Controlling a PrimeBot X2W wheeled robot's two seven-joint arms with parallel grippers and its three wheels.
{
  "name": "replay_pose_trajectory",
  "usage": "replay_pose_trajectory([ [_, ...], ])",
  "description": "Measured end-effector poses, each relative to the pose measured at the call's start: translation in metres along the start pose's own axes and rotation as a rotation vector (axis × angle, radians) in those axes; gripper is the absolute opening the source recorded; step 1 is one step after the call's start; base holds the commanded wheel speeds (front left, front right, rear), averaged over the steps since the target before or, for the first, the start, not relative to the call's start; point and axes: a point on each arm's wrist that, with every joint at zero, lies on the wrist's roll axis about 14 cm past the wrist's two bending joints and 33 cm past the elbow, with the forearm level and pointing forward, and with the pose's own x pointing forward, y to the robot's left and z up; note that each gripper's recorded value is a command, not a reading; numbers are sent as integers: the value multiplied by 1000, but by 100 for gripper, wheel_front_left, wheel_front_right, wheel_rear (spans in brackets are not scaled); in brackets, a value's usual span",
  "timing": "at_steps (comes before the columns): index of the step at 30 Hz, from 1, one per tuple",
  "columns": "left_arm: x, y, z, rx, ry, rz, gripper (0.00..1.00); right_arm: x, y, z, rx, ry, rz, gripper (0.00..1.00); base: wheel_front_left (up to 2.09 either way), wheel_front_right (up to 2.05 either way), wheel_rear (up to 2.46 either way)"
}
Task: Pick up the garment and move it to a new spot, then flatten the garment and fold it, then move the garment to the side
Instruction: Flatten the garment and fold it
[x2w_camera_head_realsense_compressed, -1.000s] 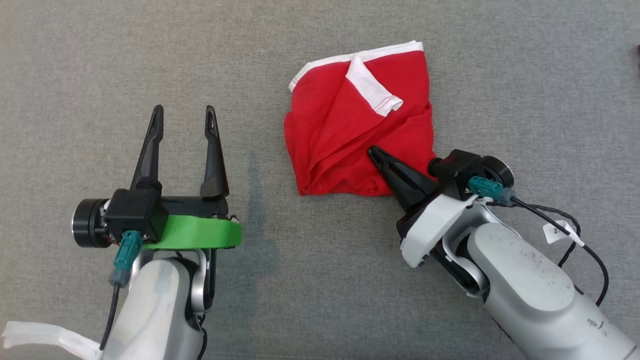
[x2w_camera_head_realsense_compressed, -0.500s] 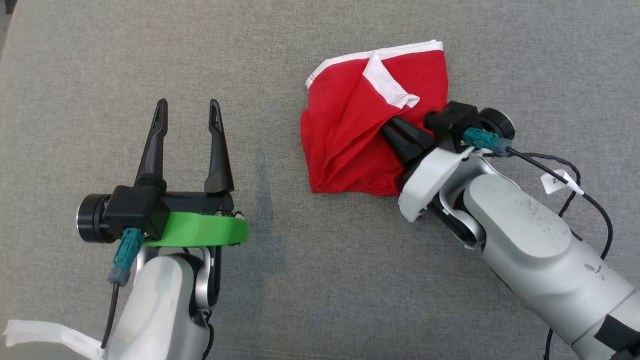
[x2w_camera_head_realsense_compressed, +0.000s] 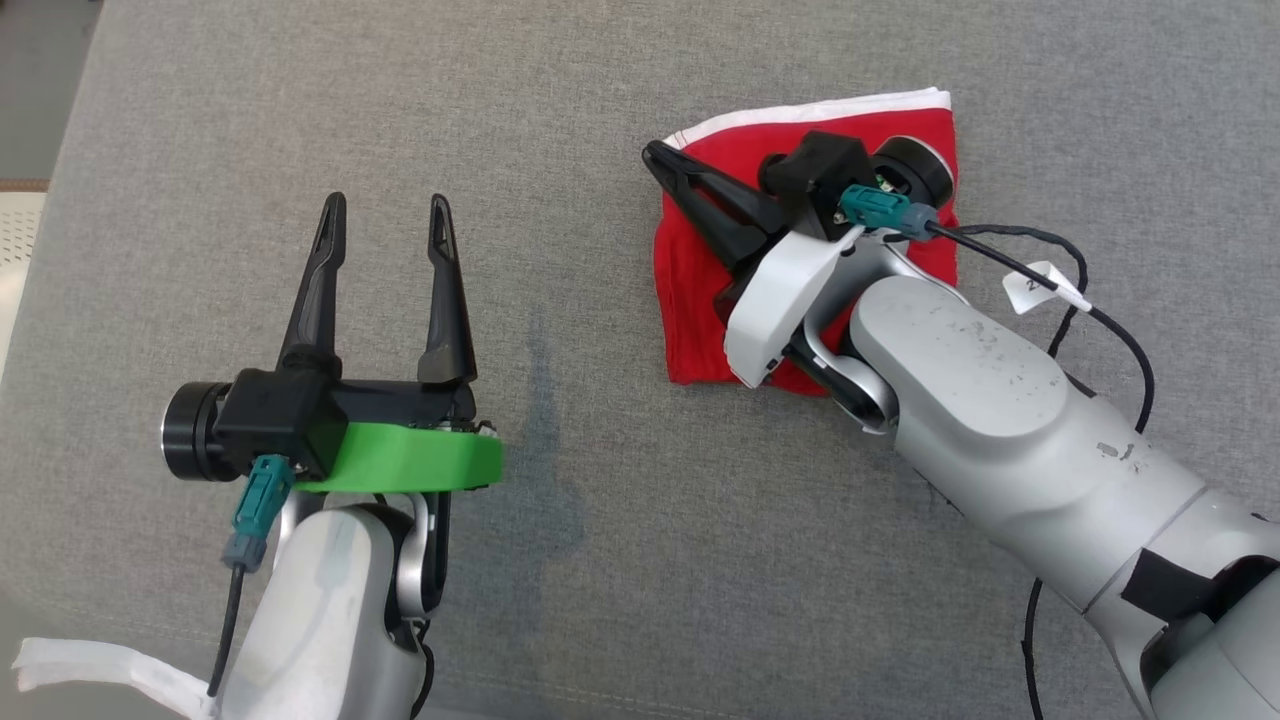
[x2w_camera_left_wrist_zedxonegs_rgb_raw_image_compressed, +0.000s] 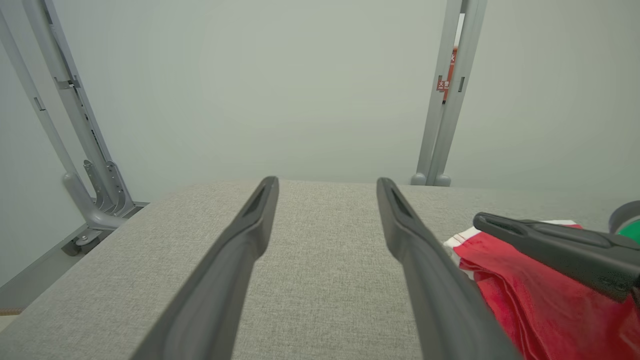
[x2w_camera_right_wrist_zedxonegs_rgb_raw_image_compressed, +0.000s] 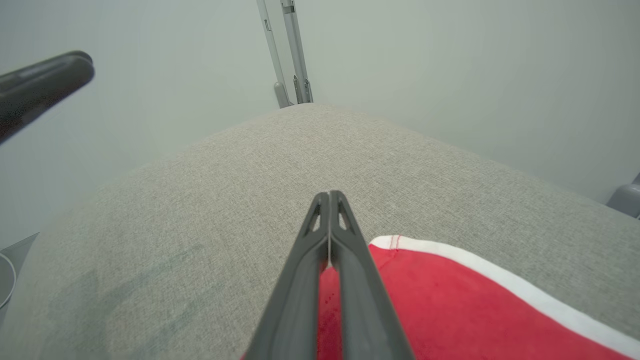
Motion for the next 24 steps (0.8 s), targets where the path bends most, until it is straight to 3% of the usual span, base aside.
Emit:
replay_pose_trajectory([
  [5,-3,3,3,2,-5,15,100,-6,-13,18,8,-64,-38,0,0,0,0],
  [6,-4,3,2,3,-2,17,100,-11,-17,21,17,-77,-54,13,0,0,0],
  [7,-4,3,1,6,-1,16,100,-18,-22,24,29,-96,-73,46,0,0,0],
  [8,-4,1,1,7,-2,12,100,-23,-26,27,34,-113,-90,100,0,0,0],
  [16,-4,-14,-1,-2,0,-37,100,-105,-67,46,24,-227,-319,100,0,0,0],
  [24,-17,-14,-14,-3,46,-39,100,-200,-85,32,20,-213,-574,100,0,0,0],
])
